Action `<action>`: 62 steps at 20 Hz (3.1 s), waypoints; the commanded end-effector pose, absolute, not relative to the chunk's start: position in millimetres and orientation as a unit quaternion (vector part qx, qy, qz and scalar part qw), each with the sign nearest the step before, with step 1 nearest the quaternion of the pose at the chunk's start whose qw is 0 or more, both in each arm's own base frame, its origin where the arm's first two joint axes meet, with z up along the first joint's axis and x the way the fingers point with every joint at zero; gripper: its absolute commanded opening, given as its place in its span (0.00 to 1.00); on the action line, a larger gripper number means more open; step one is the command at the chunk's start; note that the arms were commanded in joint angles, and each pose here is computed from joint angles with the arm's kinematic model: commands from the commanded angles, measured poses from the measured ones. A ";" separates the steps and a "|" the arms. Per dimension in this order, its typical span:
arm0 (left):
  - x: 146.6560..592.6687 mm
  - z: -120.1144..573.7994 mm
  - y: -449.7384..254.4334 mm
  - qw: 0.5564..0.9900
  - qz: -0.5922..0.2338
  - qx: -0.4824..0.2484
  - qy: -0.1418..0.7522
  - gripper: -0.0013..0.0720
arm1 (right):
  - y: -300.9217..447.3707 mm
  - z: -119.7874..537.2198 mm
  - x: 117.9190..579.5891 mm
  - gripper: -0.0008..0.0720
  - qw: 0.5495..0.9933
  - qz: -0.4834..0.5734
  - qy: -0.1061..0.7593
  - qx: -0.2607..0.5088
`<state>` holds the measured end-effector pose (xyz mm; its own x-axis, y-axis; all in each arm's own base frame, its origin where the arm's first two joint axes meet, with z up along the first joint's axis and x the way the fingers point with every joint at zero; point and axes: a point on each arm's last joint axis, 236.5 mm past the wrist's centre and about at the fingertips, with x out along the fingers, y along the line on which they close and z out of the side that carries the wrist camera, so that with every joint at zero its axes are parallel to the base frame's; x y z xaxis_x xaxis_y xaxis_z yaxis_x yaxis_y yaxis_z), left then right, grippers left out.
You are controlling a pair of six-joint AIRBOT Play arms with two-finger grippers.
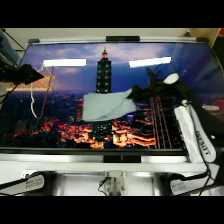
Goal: Fold the shirts.
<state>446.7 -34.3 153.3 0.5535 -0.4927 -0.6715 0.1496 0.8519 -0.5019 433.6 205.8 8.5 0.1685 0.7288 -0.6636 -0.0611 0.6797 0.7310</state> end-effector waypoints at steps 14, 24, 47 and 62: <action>445.1 152.8 -40.6 0.856 -0.194 -0.195 0.437 0.06 | -194.3 124.5 367.8 0.10 0.814 -0.115 0.445 0.356; 444.9 151.6 -53.6 0.854 -0.208 -0.184 0.439 0.06 | -207.6 137.5 268.0 0.10 0.756 -0.197 0.505 0.367; 444.3 151.4 -53.9 0.856 -0.214 -0.175 0.438 0.06 | -196.4 -11.1 99.3 0.87 0.528 -0.326 0.730 0.289; 383.1 68.0 -94.5 0.785 -0.128 0.078 0.601 0.64 | 22.5 91.6 368.3 0.87 0.754 0.043 0.626 0.196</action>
